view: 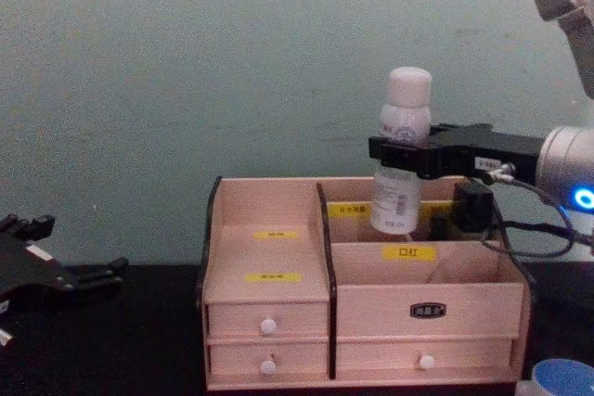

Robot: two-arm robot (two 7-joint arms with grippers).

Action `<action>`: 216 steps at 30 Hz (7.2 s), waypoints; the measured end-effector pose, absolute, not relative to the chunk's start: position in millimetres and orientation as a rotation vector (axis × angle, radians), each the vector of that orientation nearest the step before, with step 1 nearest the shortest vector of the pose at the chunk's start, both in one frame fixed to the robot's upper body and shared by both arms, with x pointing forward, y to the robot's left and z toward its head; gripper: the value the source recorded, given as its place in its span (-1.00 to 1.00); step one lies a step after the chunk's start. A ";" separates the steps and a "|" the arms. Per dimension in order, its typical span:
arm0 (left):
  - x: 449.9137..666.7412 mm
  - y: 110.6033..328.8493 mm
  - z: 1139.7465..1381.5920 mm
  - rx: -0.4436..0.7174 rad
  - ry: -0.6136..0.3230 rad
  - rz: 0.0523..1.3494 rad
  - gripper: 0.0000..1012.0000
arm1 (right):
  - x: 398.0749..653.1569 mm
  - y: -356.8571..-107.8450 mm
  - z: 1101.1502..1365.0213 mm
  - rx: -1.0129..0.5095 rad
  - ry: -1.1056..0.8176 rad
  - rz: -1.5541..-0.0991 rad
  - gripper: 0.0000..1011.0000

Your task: Pick up the facial cleanser and watermelon frost from the table and place them into the tiered storage box.

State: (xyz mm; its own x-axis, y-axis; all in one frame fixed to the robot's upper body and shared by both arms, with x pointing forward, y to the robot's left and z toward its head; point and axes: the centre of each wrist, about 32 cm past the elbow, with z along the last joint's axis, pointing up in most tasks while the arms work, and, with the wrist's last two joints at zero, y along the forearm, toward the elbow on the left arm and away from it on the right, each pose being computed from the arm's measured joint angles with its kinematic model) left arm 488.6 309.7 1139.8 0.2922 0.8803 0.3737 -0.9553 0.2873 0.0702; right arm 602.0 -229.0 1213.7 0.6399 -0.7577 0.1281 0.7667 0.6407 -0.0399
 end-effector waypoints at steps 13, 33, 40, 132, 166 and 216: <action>488.6 309.7 1139.8 0.304 -0.285 1.248 0.98 | 615.6 -219.4 1208.6 -0.109 -0.097 -0.862 0.17; 488.6 309.7 1139.7 0.304 -0.285 1.248 0.98 | 625.7 -210.5 1197.2 -0.139 -0.072 -0.862 0.17; 488.6 309.7 1139.8 0.305 -0.285 1.248 0.98 | 628.9 -211.0 1190.9 -0.158 -0.058 -0.875 0.17; 488.6 309.7 1139.8 0.304 -0.285 1.248 0.98 | 506.4 -308.1 1219.0 -0.085 -0.041 -0.916 0.98; 488.6 309.7 1139.8 0.304 -0.285 1.248 0.98 | 435.2 -343.3 1160.7 -0.262 0.052 -0.869 0.98; 488.6 309.7 1139.8 0.305 -0.285 1.248 0.98 | 465.4 -329.9 1141.7 -0.353 0.131 -0.861 0.98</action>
State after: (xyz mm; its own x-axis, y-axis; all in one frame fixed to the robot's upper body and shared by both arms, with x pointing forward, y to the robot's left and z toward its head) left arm 488.6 309.7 1139.8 0.2923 0.8803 0.3737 -0.9552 0.2874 0.0703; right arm 465.4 -329.9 1141.7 0.6477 -0.7613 0.0285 0.7183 0.5978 -0.3559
